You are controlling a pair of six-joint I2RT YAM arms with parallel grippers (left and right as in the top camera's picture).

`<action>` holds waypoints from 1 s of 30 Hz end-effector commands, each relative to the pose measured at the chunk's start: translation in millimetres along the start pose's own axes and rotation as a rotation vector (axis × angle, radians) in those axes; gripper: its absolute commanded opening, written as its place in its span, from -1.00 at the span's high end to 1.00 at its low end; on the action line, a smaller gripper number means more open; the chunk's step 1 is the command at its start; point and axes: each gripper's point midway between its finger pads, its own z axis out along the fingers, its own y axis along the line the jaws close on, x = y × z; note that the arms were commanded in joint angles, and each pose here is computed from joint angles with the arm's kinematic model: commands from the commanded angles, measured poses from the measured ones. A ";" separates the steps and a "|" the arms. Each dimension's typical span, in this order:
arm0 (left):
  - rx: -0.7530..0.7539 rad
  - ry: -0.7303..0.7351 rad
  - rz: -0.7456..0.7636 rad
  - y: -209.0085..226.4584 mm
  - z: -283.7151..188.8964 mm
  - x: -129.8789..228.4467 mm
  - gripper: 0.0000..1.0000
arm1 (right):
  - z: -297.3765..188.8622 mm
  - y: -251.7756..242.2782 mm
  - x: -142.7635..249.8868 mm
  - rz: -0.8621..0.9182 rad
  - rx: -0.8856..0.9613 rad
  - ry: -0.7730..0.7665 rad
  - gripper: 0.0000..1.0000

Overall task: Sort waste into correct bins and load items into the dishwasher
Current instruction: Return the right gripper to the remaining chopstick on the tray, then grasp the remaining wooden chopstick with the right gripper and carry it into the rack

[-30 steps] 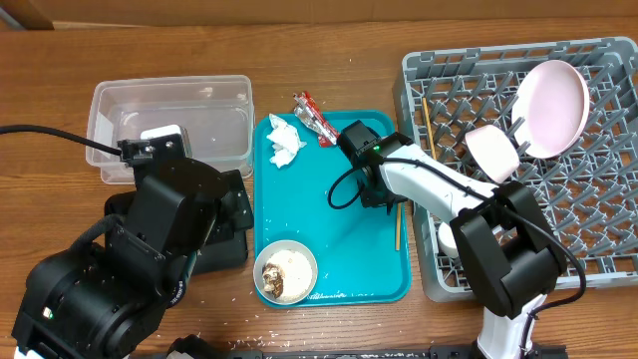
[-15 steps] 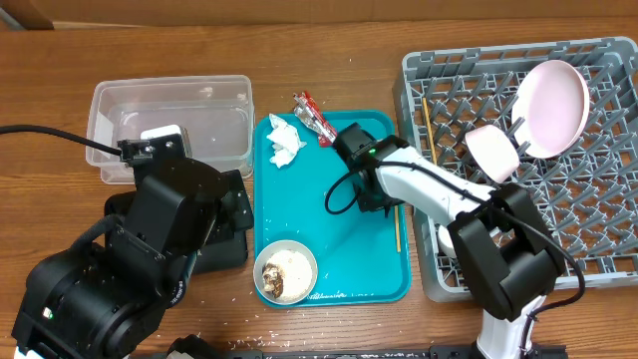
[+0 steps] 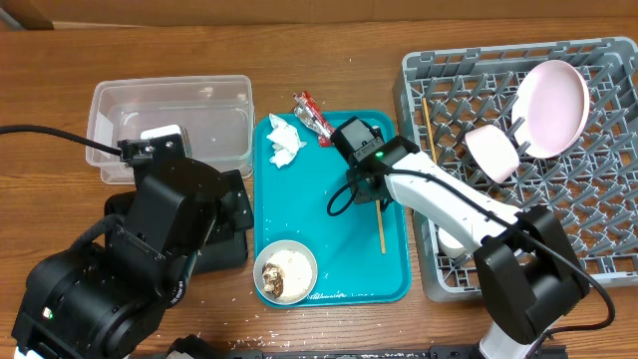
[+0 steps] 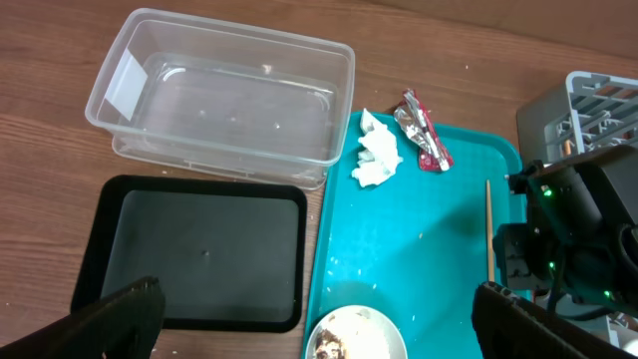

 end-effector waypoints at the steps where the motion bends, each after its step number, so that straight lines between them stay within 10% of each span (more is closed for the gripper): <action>1: -0.012 -0.013 -0.007 1.5 -0.2 -2.3 -1.00 | 13.6 -3.1 16.5 0.014 -0.029 0.032 0.42; 7: -0.012 -0.013 -0.007 1.5 -0.2 -2.3 -1.00 | 28.9 6.7 38.4 -0.014 -0.100 0.078 0.43; 15: -0.012 -0.013 -0.007 1.5 -0.2 -2.3 -1.00 | 21.3 10.1 41.6 -0.018 -0.124 0.113 0.92; 30: -0.012 -0.013 -0.007 1.5 -0.2 -2.3 -1.00 | -104.7 -94.5 -78.1 0.178 0.093 -0.314 0.92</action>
